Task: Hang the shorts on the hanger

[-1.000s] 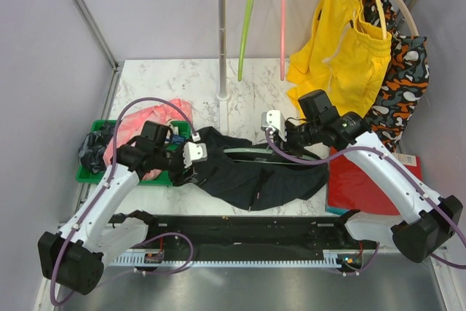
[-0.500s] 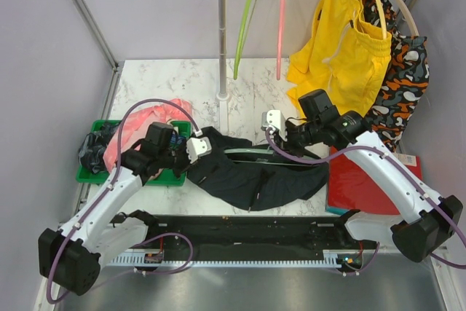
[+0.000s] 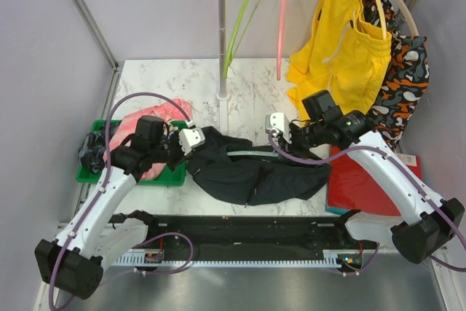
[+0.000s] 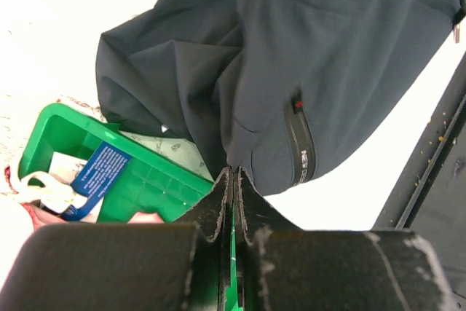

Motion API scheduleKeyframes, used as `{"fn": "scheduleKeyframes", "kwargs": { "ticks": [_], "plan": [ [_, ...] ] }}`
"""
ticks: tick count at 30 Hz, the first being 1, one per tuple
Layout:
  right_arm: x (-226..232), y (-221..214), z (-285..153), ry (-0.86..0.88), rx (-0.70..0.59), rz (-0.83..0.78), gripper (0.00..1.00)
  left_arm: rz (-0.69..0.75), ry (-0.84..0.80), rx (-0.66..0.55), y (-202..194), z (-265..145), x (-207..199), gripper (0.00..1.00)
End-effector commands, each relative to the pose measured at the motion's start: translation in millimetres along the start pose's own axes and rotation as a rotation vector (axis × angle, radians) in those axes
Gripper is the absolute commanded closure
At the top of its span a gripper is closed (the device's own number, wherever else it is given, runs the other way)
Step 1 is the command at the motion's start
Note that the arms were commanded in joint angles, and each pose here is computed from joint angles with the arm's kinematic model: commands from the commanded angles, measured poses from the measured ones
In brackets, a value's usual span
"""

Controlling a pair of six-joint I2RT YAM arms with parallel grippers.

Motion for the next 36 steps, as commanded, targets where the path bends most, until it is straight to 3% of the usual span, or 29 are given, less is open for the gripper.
{"fn": "scheduleKeyframes", "kwargs": {
  "ticks": [1, 7, 10, 13, 17, 20, 21, 22, 26, 31, 36],
  "plan": [
    [6, 24, -28, -0.036, -0.071, -0.083, 1.0, -0.041, 0.023, -0.036, 17, 0, 18, 0.98],
    [-5, 48, -54, -0.143, -0.113, -0.034, 1.0, 0.028, -0.035, -0.036, 15, 2, 15, 0.95],
    [-6, 56, -65, -0.176, -0.112, 0.033, 1.0, 0.051, -0.083, -0.107, 42, -17, 11, 0.5],
    [-7, 67, -81, -0.22, -0.102, 0.109, 1.0, 0.096, -0.055, -0.257, 87, -45, 14, 0.35],
    [2, 60, -82, -0.206, -0.048, 0.226, 1.0, 0.164, -0.013, -0.416, 141, -71, 22, 0.34],
    [5, 53, -80, -0.209, -0.021, 0.286, 1.0, 0.266, 0.023, -0.48, 166, -64, 18, 0.34],
    [5, 52, -79, -0.207, -0.017, 0.3, 1.0, 0.331, -0.014, -0.49, 178, -53, -1, 0.34],
    [5, 52, -78, -0.203, -0.014, 0.313, 1.0, 0.378, 0.06, -0.456, 182, -46, 2, 0.35],
    [9, 50, -78, -0.207, -0.015, 0.336, 1.0, 0.529, 0.049, -0.462, 219, -14, -22, 0.37],
    [19, 44, -79, -0.187, -0.016, 0.336, 1.0, 0.745, 0.066, -0.473, 237, 22, -55, 0.37],
    [30, 43, -84, -0.176, -0.032, 0.323, 1.0, 0.82, 0.126, -0.486, 252, 55, -79, 0.38]
  ]
}}
Point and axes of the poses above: each gripper's point midway between its finger pads, its own z axis out along the fingers, its own x axis along the line the jaws close on, y = z × x, the point moved 6 cm from there along -z, back along the fingers, and after that the axes turned 1 degree about -z, right-handed, at the moved point
